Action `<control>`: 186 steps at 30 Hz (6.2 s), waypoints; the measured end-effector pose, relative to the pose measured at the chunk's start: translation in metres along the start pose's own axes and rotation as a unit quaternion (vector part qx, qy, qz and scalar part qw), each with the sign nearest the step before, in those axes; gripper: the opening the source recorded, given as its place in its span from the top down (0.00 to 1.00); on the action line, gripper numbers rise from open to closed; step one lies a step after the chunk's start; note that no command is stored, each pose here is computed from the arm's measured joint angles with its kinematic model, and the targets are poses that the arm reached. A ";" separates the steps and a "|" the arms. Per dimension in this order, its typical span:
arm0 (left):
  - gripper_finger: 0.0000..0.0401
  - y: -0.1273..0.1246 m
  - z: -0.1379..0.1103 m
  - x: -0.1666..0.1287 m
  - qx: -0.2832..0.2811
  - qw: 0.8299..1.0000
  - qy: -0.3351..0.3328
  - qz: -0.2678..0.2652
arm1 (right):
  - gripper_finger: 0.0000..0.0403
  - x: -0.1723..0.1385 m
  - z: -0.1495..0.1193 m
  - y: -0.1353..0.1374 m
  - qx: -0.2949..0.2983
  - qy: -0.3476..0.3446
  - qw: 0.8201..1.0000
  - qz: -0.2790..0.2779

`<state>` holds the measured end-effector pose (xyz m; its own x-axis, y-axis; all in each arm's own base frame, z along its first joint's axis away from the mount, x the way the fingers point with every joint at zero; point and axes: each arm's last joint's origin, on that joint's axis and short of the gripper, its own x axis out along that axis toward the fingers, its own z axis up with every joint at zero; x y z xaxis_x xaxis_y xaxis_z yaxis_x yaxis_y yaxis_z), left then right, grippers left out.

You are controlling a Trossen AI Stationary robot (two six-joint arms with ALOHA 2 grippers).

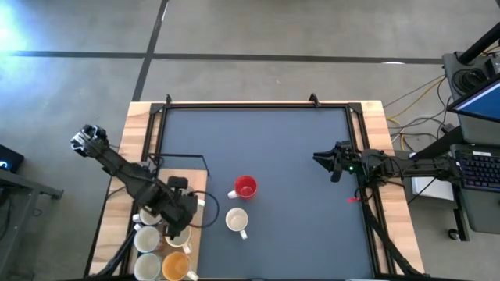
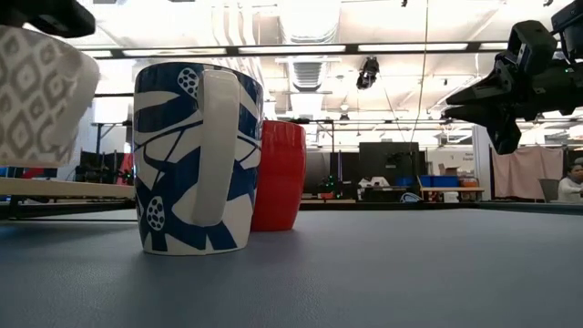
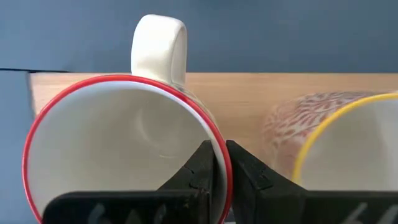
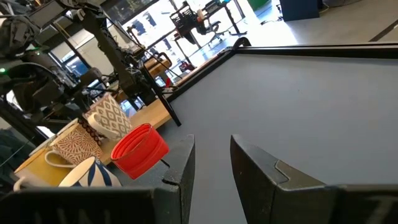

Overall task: Place coffee mugs
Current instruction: Put the patterned gray mug on the shelf, then put the orange mug on the shelf

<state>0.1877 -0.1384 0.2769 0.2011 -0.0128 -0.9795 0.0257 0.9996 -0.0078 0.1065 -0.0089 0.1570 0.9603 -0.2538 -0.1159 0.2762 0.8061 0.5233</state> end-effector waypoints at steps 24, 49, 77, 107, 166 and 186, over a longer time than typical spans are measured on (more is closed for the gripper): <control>0.95 -0.022 -0.012 0.007 -0.050 0.998 -0.018 -0.027 | 0.77 0.000 0.000 0.000 0.000 0.000 1.000 0.000; 0.86 -0.012 -0.013 -0.015 -0.065 0.997 -0.038 -0.027 | 0.77 0.000 0.000 0.000 0.000 0.000 1.000 0.000; 0.83 0.006 0.038 -0.029 0.086 0.977 -0.195 -0.009 | 0.77 0.000 0.000 0.000 0.000 0.000 1.000 0.000; 0.83 0.042 0.113 0.044 0.219 0.957 -0.178 0.063 | 0.77 0.000 0.000 0.000 0.000 0.000 1.000 0.000; 0.98 0.096 0.047 0.001 0.250 0.964 -0.084 0.031 | 0.77 0.000 0.000 0.000 0.000 0.000 1.000 0.000; 0.98 0.111 -0.058 -0.030 0.104 0.994 -0.019 -0.029 | 0.77 0.000 0.000 0.000 0.000 0.000 1.000 0.000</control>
<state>0.1274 -0.0261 0.2937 0.2300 -0.0743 -0.9704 0.2391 0.9708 -0.0177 0.1065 -0.0089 0.1570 0.9604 -0.2533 -0.1159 0.2758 0.8062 0.5234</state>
